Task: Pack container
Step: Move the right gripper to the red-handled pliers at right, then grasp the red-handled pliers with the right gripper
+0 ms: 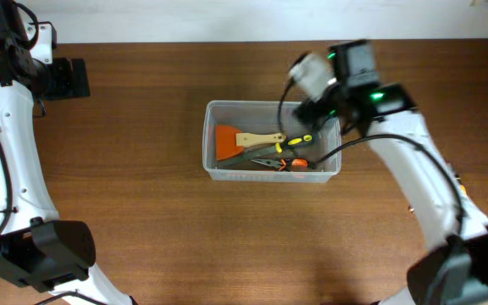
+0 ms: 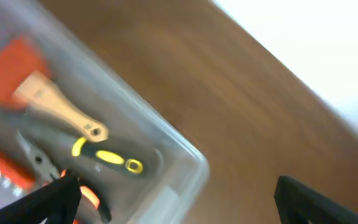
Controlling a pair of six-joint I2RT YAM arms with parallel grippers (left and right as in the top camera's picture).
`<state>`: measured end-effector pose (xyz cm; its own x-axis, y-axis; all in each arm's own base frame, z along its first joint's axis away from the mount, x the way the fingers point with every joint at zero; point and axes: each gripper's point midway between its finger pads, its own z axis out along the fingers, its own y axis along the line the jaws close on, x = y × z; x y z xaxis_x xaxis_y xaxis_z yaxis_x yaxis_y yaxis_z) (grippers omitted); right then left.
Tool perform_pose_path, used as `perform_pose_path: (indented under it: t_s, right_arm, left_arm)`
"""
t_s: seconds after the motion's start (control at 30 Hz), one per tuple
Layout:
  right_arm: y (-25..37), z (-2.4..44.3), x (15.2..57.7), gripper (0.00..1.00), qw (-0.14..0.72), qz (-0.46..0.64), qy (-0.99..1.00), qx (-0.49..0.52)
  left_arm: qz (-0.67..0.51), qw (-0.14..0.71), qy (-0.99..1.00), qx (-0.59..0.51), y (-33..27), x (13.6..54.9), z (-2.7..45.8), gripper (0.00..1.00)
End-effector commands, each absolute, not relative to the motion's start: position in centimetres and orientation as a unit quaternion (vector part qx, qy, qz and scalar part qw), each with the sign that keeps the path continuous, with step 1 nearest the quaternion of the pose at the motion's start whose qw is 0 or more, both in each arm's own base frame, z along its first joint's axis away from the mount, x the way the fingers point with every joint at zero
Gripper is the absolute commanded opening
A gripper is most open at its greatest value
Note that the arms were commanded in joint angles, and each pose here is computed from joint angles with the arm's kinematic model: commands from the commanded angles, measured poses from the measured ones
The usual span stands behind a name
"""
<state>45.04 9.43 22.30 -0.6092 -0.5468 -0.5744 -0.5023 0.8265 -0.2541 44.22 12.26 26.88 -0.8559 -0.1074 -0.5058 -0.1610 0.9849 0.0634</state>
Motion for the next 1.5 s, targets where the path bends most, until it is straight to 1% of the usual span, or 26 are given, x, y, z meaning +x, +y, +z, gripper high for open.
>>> perform_pose_path:
  t_s: [0.0,0.03,0.1,0.23,0.27,0.47,0.6,0.67,1.0,1.27,1.47]
  right_arm:
    - [2.1,23.6,45.0,0.99,0.329,-0.01,0.944,-0.009]
    - [0.6,23.2,44.6,1.0,0.318,-0.007,0.948,0.029]
    - [-3.7,21.5,42.9,1.0,0.277,-0.004,0.95,0.143]
    - [-10.1,17.3,37.3,1.0,0.173,-0.003,0.916,0.363]
    - [-10.9,16.2,36.1,1.0,0.15,-0.002,0.907,0.392]
    - [-12.1,9.2,31.0,1.0,0.062,0.007,0.881,0.469]
    - [-11.8,5.7,29.9,0.97,0.055,0.006,0.879,0.473]
    - [-12.0,4.9,29.6,0.97,0.056,-0.002,0.879,0.474]
    - [-15.0,4.3,30.2,0.97,0.09,-0.008,0.86,0.503]
    - [-16.8,2.4,30.6,0.96,0.09,0.01,0.846,0.526]
    - [-16.4,0.9,32.3,0.91,0.099,0.039,0.857,0.505]
  left_arm:
    - [0.044,0.258,0.962,-0.076,12.2,44.2,26.7,0.99]
    - [0.044,0.258,0.962,-0.076,12.2,44.2,26.7,0.99]
    - [0.044,0.258,0.962,-0.076,12.2,44.2,26.7,0.99]
    - [0.044,0.258,0.962,-0.076,12.2,44.2,26.7,0.99]
    - [0.044,0.258,0.962,-0.076,12.2,44.2,26.7,0.99]
    - [0.044,0.258,0.962,-0.076,12.2,44.2,26.7,0.99]
    - [0.044,0.258,0.962,-0.076,12.2,44.2,26.7,0.99]
    - [0.044,0.258,0.962,-0.076,12.2,44.2,26.7,0.99]
    - [0.044,0.258,0.962,-0.076,12.2,44.2,26.7,0.99]
    - [0.045,0.258,0.962,-0.076,12.2,44.2,26.7,0.99]
    - [0.044,0.258,0.962,-0.076,12.2,44.2,26.7,0.99]
